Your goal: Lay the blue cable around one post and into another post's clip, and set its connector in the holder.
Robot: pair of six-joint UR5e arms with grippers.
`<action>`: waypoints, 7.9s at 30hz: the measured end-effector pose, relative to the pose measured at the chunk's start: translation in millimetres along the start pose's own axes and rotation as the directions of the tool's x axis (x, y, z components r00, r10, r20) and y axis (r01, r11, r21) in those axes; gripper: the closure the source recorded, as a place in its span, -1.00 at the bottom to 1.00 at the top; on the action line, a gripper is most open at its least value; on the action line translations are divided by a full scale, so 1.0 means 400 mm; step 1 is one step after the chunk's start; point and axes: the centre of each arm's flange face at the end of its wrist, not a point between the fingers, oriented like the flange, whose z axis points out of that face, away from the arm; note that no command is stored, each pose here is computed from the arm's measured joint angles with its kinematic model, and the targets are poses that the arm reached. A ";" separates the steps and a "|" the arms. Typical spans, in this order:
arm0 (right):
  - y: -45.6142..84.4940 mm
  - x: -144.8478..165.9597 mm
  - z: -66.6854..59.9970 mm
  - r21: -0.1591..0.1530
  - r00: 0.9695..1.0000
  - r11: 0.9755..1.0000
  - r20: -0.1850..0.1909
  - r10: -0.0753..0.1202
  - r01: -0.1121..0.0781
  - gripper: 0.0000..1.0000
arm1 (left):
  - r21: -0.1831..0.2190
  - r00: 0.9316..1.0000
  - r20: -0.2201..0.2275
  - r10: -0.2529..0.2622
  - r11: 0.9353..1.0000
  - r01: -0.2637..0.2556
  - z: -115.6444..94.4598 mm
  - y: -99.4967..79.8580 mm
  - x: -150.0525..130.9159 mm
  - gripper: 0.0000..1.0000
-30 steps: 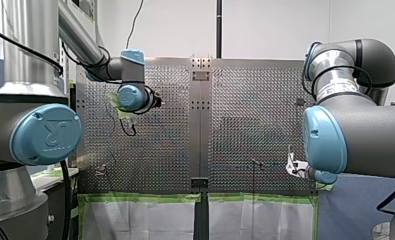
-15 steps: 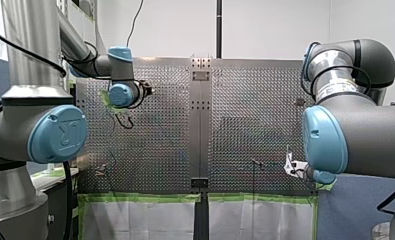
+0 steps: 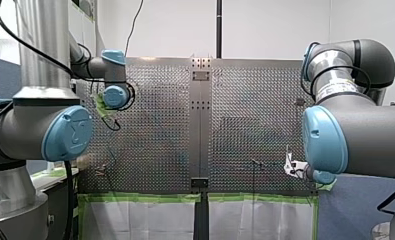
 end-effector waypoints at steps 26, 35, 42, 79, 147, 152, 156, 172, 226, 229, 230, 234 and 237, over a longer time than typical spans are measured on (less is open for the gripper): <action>0.000 0.001 0.001 0.002 1.000 1.000 -0.003 0.000 0.000 1.00 | -0.055 0.986 0.164 -0.023 0.998 0.032 0.135 0.131 -0.153 -1.00; -0.003 0.002 0.003 0.004 1.000 1.000 -0.005 -0.001 0.001 1.00 | -0.038 0.972 0.226 -0.060 0.997 0.070 0.195 0.176 -0.225 -1.00; -0.008 0.001 0.003 0.007 1.000 1.000 -0.005 -0.002 0.002 1.00 | 0.000 0.961 0.258 -0.096 0.995 0.100 0.226 0.208 -0.267 -1.00; -0.015 -0.002 0.004 0.011 1.000 1.000 -0.006 -0.004 0.004 1.00 | 0.057 0.939 0.297 -0.176 0.984 0.167 0.224 0.189 -0.310 -1.00; -0.020 -0.008 0.005 0.014 1.000 1.000 -0.006 -0.001 0.001 1.00 | 0.201 0.950 0.130 -0.283 0.946 0.255 0.278 0.177 -0.189 -1.00; -0.020 -0.009 0.005 0.014 1.000 1.000 -0.006 -0.001 0.001 1.00 | 0.179 0.946 0.161 -0.280 0.951 0.251 0.306 0.195 -0.197 -1.00; -0.020 -0.008 0.005 0.014 1.000 1.000 -0.007 -0.001 0.001 1.00 | 0.171 0.942 0.195 -0.272 0.955 0.241 0.328 0.197 -0.222 -1.00; 0.006 -0.002 0.006 -0.035 0.999 0.999 -0.001 -0.036 0.036 1.00 | 0.114 0.958 0.189 -0.215 0.974 0.196 0.375 0.242 -0.198 -1.00; -0.138 0.415 -0.172 -0.091 0.997 0.993 0.014 0.081 -0.080 1.00 | 0.074 0.982 0.109 -0.151 0.987 0.144 0.436 0.311 -0.122 -1.00; -0.139 0.462 -0.175 -0.092 0.997 0.993 0.005 0.074 -0.073 1.00 | 0.076 0.983 0.106 -0.151 0.987 0.143 0.436 0.308 -0.120 -1.00; -0.139 0.473 -0.177 -0.094 0.997 0.993 0.003 0.073 -0.073 1.00 | 0.077 0.983 0.105 -0.151 0.987 0.144 0.436 0.307 -0.120 -1.00; -0.138 0.525 -0.187 -0.108 0.997 0.992 -0.005 0.071 -0.071 1.00 | 0.082 0.983 0.101 -0.153 0.986 0.145 0.436 0.305 -0.118 -1.00; -0.136 0.577 -0.192 -0.115 0.997 0.991 -0.018 0.069 -0.071 1.00 | 0.086 0.983 0.098 -0.155 0.985 0.147 0.437 0.303 -0.117 -1.00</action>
